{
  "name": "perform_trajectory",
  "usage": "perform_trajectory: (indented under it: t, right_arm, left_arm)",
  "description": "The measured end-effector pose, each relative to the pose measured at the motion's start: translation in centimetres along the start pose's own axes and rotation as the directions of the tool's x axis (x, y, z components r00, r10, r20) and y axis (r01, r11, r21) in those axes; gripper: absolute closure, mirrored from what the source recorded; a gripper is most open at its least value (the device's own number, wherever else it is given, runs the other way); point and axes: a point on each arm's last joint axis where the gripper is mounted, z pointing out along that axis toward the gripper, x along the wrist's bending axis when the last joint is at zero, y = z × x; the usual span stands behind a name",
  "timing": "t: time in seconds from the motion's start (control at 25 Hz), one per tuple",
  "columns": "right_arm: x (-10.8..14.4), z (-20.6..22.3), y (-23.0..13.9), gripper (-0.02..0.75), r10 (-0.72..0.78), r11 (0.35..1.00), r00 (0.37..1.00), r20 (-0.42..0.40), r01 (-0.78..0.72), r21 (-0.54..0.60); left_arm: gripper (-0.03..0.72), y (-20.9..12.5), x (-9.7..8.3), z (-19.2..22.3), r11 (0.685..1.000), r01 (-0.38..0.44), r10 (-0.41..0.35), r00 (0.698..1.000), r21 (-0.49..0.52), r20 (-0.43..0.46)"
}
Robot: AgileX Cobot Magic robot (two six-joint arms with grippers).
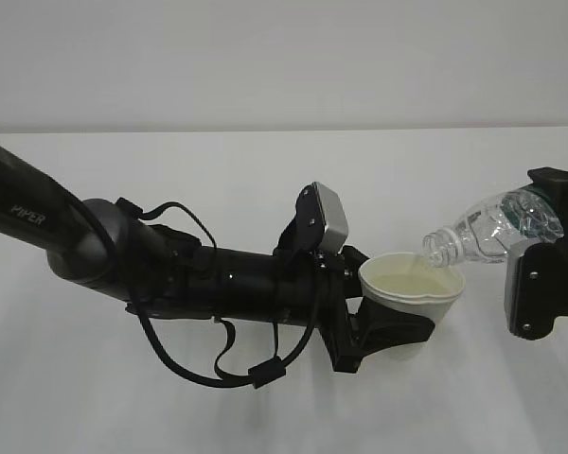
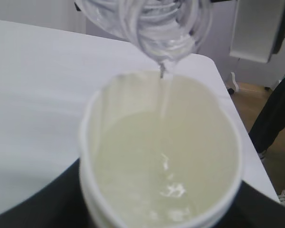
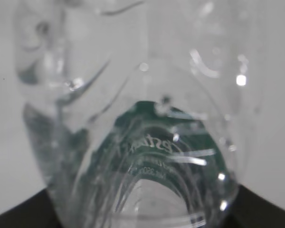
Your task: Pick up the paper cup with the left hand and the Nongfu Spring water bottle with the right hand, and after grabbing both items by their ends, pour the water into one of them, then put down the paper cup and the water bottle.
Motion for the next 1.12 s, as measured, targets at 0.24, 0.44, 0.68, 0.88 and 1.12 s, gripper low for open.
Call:
perform_trajectory:
  t: [0.24,0.44,0.68,0.88,1.12]
  right_arm:
    - [-0.01,0.00,0.04,0.335,-0.003,1.000,1.000,0.001,0.003,-0.004]
    - [-0.01,0.00,0.04,0.335,-0.004,1.000,1.000,0.001,0.004,-0.004]
    - [-0.01,0.00,0.04,0.335,0.025,1.000,1.000,0.001,-0.025,-0.004]
    - [-0.01,0.00,0.04,0.335,0.081,0.997,0.997,0.001,-0.081,-0.004]
    - [0.68,0.34,0.18,0.335,0.116,0.993,0.993,-0.026,-0.116,-0.007]
  left_arm:
    - [0.242,0.00,0.00,0.00,1.000,0.000,0.000,1.000,0.000,0.000]
    - [0.242,0.00,0.00,0.00,1.000,0.000,0.000,1.000,0.000,0.000]
    - [0.242,0.00,0.00,0.00,1.000,0.000,0.000,1.000,0.000,0.000]
    - [0.242,0.05,0.06,0.00,1.000,0.005,-0.005,1.000,-0.005,-0.007]
    - [0.243,0.08,0.11,0.00,1.000,0.009,-0.009,1.000,-0.009,-0.012]
